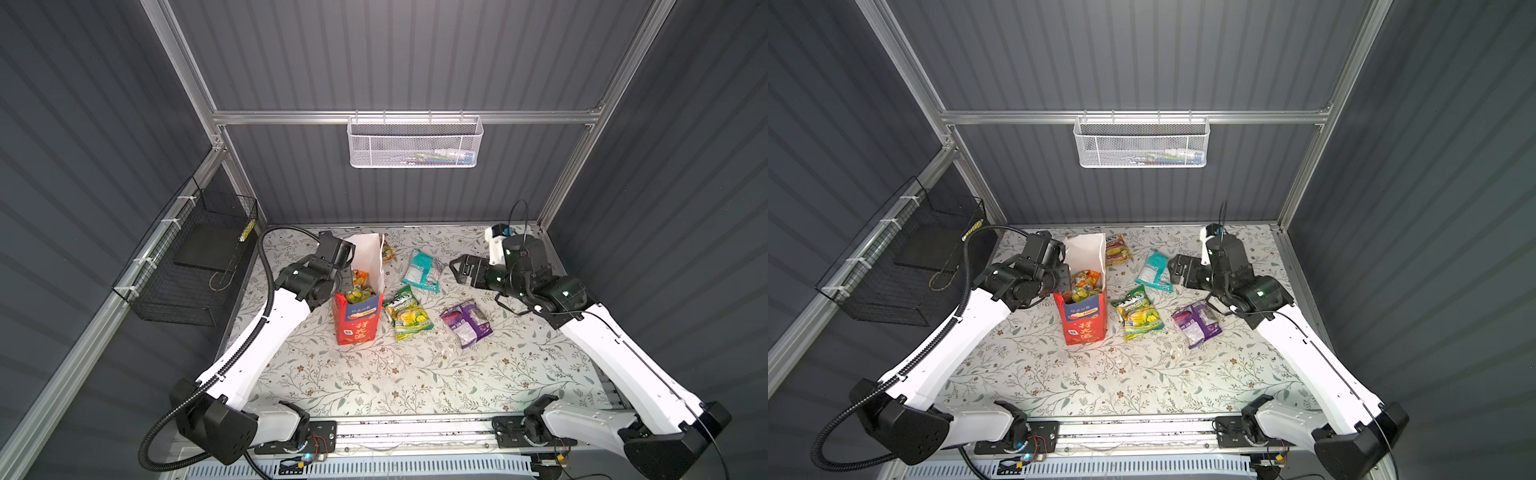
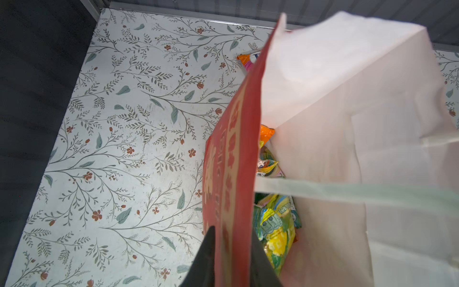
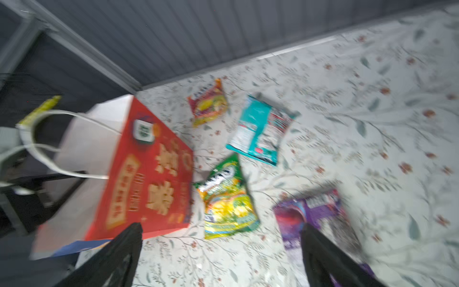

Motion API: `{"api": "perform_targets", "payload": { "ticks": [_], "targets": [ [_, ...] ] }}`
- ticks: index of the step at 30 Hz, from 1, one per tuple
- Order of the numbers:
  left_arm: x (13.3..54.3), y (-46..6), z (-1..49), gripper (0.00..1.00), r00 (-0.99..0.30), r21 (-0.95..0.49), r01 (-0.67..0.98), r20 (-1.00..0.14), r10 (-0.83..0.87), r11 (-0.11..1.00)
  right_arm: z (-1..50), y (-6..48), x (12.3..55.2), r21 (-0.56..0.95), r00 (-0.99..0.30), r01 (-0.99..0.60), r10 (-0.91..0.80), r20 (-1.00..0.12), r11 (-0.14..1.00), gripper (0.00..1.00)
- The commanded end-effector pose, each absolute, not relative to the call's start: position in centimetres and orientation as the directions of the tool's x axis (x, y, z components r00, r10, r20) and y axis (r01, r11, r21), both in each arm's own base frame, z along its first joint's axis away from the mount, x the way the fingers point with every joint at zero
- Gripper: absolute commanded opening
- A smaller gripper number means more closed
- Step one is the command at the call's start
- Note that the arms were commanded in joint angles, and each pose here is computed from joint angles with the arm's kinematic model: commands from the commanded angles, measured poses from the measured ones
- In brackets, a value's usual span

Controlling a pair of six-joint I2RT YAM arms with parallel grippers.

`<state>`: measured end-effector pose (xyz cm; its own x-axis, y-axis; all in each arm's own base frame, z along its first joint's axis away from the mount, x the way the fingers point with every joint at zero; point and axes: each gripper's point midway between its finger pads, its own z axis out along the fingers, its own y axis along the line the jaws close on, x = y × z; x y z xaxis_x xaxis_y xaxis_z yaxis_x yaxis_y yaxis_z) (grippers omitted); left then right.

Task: Place the snacks into the paper bag
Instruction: Place the paper bag at the center of the table, then pick up the snack from the middle-right of the table.

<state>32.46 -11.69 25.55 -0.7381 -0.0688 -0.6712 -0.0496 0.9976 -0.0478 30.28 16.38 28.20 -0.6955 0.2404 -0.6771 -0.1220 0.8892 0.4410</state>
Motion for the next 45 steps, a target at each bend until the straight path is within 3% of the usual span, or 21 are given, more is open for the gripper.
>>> {"api": "perform_targets", "payload": {
  "ticks": [1,11,24,34,45],
  "targets": [
    [31.9,-10.2,26.5,0.30,-0.708,-0.027,-0.099,-0.700,-0.090,0.995,27.0,15.3,29.7,0.482,-0.693,-0.086,0.295,-0.658,0.872,0.99],
    [30.8,-9.6,30.0,0.67,-0.650,-0.079,-0.096,-0.750,-0.123,0.992,22.8,12.6,28.8,0.422,-0.716,0.024,0.309,-0.625,0.907,0.99],
    [29.0,-7.8,28.2,0.66,-0.698,-0.028,-0.165,-0.703,-0.137,0.986,19.9,10.3,26.5,0.396,-0.708,0.103,0.347,-0.615,0.912,0.99],
    [29.0,-6.1,26.7,0.40,-0.683,0.026,-0.269,-0.710,-0.172,0.963,17.9,9.4,25.1,0.394,-0.723,0.124,0.355,-0.592,0.911,0.99],
    [30.1,-6.7,25.9,0.14,-0.708,0.032,-0.264,-0.685,-0.171,0.964,17.0,8.5,24.6,0.399,-0.722,0.156,0.380,-0.578,0.904,0.99]
  ]
}}
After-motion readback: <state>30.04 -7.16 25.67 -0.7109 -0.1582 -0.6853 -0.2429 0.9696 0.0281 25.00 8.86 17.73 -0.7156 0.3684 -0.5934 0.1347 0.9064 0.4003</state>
